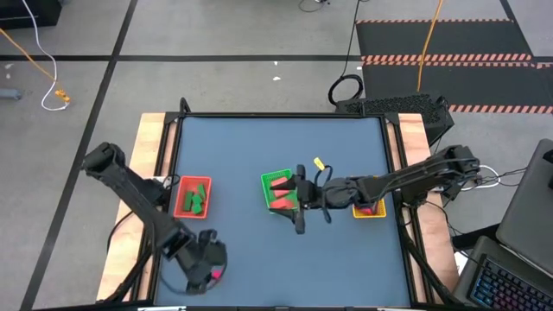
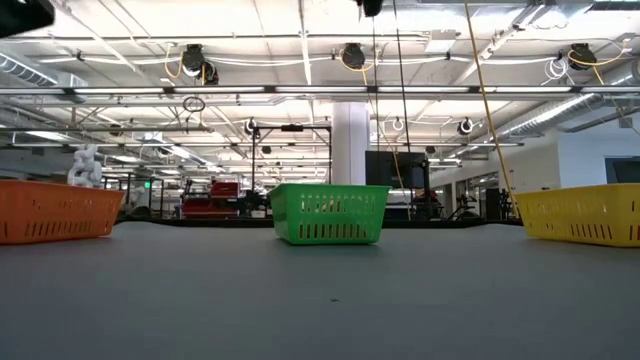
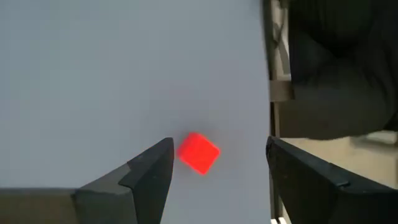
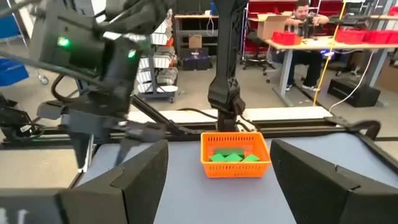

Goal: Sort & place blocks by color
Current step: Put the red block into the yellow bin

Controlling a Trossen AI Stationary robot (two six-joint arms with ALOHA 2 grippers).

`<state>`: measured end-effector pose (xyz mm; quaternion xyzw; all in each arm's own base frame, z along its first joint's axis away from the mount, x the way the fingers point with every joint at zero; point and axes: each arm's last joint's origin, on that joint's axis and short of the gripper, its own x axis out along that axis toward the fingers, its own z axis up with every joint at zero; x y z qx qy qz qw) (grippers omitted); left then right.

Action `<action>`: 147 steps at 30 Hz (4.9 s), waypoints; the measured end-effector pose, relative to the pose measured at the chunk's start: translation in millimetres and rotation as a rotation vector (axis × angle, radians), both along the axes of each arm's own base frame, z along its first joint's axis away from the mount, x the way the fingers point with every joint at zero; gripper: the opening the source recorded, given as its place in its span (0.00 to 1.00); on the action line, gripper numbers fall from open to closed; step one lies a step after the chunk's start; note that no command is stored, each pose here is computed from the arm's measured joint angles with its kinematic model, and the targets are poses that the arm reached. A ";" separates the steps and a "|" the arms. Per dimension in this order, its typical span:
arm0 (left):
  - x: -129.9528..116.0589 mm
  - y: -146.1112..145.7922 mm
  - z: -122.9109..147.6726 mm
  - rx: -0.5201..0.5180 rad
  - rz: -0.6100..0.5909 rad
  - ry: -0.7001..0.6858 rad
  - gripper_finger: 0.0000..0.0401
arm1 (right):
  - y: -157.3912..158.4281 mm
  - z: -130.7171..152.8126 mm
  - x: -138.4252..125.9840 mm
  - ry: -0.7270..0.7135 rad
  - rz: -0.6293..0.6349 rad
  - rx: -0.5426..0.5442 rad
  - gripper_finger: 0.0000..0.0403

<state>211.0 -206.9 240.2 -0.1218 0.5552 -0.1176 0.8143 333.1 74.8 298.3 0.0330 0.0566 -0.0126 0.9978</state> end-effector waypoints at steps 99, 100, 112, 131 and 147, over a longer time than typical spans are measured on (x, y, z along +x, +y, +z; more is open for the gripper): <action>123.9 57.8 38.2 1.023 -0.091 -0.846 0.32 | 20.2 -57.4 -56.1 -0.137 -0.073 0.523 0.68; 124.9 58.5 39.1 1.016 -0.092 -0.857 0.32 | 20.4 -56.7 -56.2 -0.143 -0.070 0.523 0.68; 131.0 65.6 43.9 0.990 -0.101 -0.913 0.32 | 21.2 -55.2 -56.1 -0.150 -0.035 0.523 0.66; 133.2 70.1 44.3 0.996 -0.101 -0.913 0.69 | 16.5 -54.8 -54.7 -0.160 -0.068 0.447 0.30; 126.4 77.1 29.4 1.131 -0.090 -0.708 0.63 | 11.9 -74.2 -77.1 0.159 -0.261 0.312 0.30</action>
